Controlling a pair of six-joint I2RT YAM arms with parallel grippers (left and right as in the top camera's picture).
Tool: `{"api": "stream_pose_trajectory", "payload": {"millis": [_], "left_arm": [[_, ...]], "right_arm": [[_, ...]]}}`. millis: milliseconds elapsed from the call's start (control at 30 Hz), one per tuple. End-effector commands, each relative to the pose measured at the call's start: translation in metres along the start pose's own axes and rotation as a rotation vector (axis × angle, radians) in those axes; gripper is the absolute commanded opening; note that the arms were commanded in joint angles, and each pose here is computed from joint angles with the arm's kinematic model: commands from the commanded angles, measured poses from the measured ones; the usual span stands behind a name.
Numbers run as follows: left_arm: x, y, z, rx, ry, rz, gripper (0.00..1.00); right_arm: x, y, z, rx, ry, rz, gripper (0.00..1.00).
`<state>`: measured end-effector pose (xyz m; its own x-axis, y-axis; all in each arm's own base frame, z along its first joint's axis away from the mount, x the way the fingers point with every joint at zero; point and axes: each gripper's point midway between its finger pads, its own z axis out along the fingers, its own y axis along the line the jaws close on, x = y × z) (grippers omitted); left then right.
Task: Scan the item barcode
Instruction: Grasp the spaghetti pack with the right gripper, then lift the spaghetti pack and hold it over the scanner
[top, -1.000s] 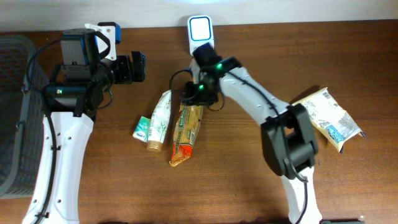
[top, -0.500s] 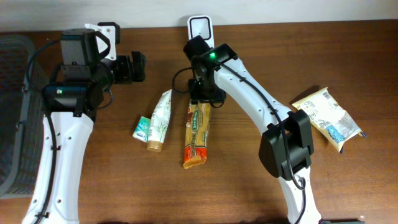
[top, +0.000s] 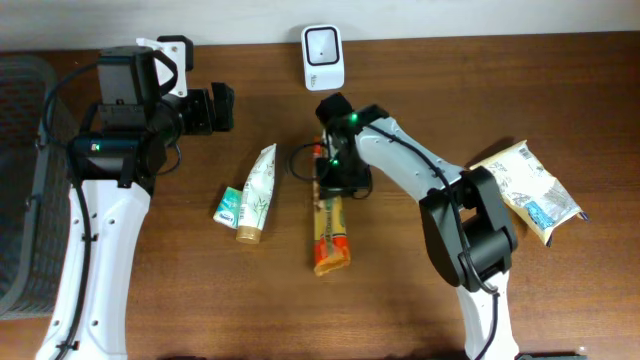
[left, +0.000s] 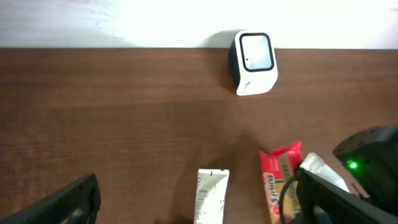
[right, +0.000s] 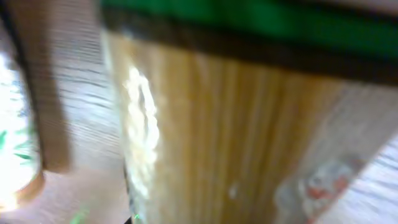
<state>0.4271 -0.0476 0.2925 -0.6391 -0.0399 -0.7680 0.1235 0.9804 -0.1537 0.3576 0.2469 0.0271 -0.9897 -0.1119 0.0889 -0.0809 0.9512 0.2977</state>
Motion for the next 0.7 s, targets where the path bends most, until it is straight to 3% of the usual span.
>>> {"api": "stream_pose_trajectory", "payload": {"millis": [0, 100, 200, 333, 367, 433, 533, 667], "left_arm": [[-0.003, -0.001, -0.002, 0.001, -0.008, -0.004, 0.99], [-0.002, -0.001, -0.002, 0.001, -0.007, -0.004, 0.99], [-0.002, -0.001, -0.002, 0.001, -0.007, -0.004, 0.99], [-0.003, -0.001, -0.002, 0.001, -0.008, -0.004, 0.99], [-0.002, -0.001, -0.002, 0.001, -0.007, -0.004, 0.99], [-0.003, -0.001, -0.002, 0.001, -0.008, -0.004, 0.99], [-0.002, -0.001, -0.002, 0.001, -0.007, -0.004, 0.99], [-0.003, -0.001, -0.002, 0.001, -0.008, -0.004, 0.99]], "right_arm": [[-0.018, -0.023, -0.059, 0.117, -0.079, 0.002, 0.04], [-0.011, -0.097, -0.137, 0.693, -0.169, 0.046, 0.04], [-0.024, -0.125, -0.114, 0.868, -0.125, 0.022, 0.04], [-0.035, -0.112, -0.062, 0.828, -0.083, -0.034, 0.04], [-0.035, -0.095, -0.05, 0.781, -0.084, -0.073, 0.12], [-0.031, -0.061, -0.03, 0.672, -0.083, -0.112, 0.5], [-0.018, -0.029, -0.017, 0.501, -0.026, -0.113, 0.59], [-0.013, 0.029, -0.043, 0.191, 0.018, -0.242, 0.59]]}}
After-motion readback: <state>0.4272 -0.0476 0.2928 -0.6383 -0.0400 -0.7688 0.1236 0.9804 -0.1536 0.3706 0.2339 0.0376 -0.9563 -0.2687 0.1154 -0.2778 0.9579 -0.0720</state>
